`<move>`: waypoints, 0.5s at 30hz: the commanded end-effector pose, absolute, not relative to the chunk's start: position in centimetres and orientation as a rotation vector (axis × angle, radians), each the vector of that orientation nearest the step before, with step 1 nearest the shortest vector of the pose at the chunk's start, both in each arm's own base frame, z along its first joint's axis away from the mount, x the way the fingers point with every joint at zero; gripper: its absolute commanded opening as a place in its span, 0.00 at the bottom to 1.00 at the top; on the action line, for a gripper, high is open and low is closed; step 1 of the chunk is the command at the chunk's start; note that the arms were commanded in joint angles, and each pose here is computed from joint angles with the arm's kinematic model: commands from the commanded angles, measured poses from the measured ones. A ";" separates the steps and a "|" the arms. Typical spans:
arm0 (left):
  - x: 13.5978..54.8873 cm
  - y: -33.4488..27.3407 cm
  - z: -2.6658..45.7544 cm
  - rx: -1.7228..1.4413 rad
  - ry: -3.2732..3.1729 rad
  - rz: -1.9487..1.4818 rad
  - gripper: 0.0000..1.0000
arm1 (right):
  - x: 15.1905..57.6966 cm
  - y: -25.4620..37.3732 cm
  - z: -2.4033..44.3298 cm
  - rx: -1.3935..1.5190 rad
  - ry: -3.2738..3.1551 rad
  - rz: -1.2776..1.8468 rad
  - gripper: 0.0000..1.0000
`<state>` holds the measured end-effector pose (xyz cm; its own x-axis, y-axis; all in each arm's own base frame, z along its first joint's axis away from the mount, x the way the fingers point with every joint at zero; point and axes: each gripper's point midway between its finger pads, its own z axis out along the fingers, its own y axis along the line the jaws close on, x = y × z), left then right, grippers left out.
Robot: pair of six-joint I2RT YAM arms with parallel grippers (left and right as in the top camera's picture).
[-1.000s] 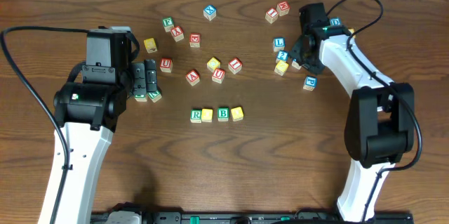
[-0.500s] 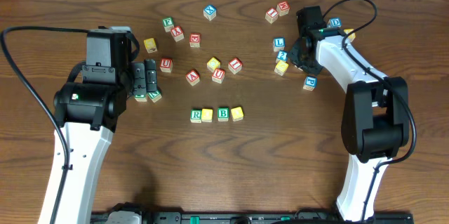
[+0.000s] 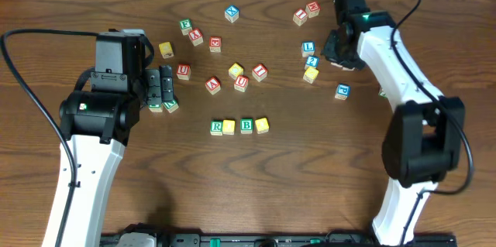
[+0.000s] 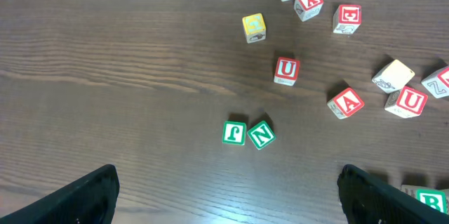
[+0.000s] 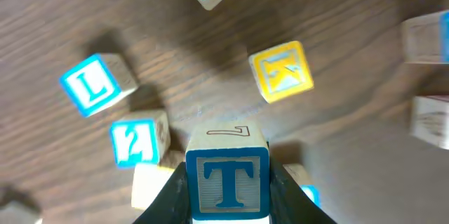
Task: Spell out ROBOT
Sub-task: 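Close the right gripper on the blue T block and lift it, then carry the blue T block with the right gripper toward the row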
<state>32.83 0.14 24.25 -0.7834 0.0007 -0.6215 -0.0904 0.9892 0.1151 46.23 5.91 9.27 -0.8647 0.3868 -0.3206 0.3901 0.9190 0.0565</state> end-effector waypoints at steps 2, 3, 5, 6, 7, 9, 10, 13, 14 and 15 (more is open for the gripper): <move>33.0 0.4 24.9 -0.053 2.451 0.200 0.98 | 45.3 6.5 16.4 0.412 2.661 0.004 0.10; 33.0 0.5 24.9 -0.053 2.451 0.200 0.98 | 44.6 6.7 17.3 0.399 2.660 0.007 0.09; 33.0 0.5 24.9 -0.053 2.451 0.200 0.98 | 42.9 7.6 19.1 0.353 2.661 0.006 0.06; 33.0 0.5 24.9 -0.053 2.451 0.200 0.98 | 42.1 8.1 19.8 0.329 2.662 -0.003 0.05; 33.0 0.5 24.9 -0.053 2.451 0.200 0.98 | 41.7 8.4 20.0 0.315 2.666 -0.001 0.04; 33.0 0.5 24.9 -0.053 2.451 0.200 0.98 | 40.1 9.8 20.7 0.266 2.677 -0.033 0.02; 33.0 0.5 24.9 -0.053 2.451 0.200 0.98 | 39.5 10.4 20.6 0.253 2.685 -0.055 0.01; 33.0 0.4 24.9 -0.053 2.451 0.200 0.98 | 37.9 13.2 19.5 0.146 2.719 -0.070 0.01; 33.0 0.5 24.9 -0.053 2.451 0.200 0.98 | 37.4 14.2 18.8 0.105 2.732 -0.072 0.01; 33.0 0.5 24.9 -0.053 2.451 0.200 0.98 | 36.9 14.9 18.1 0.073 2.744 -0.074 0.01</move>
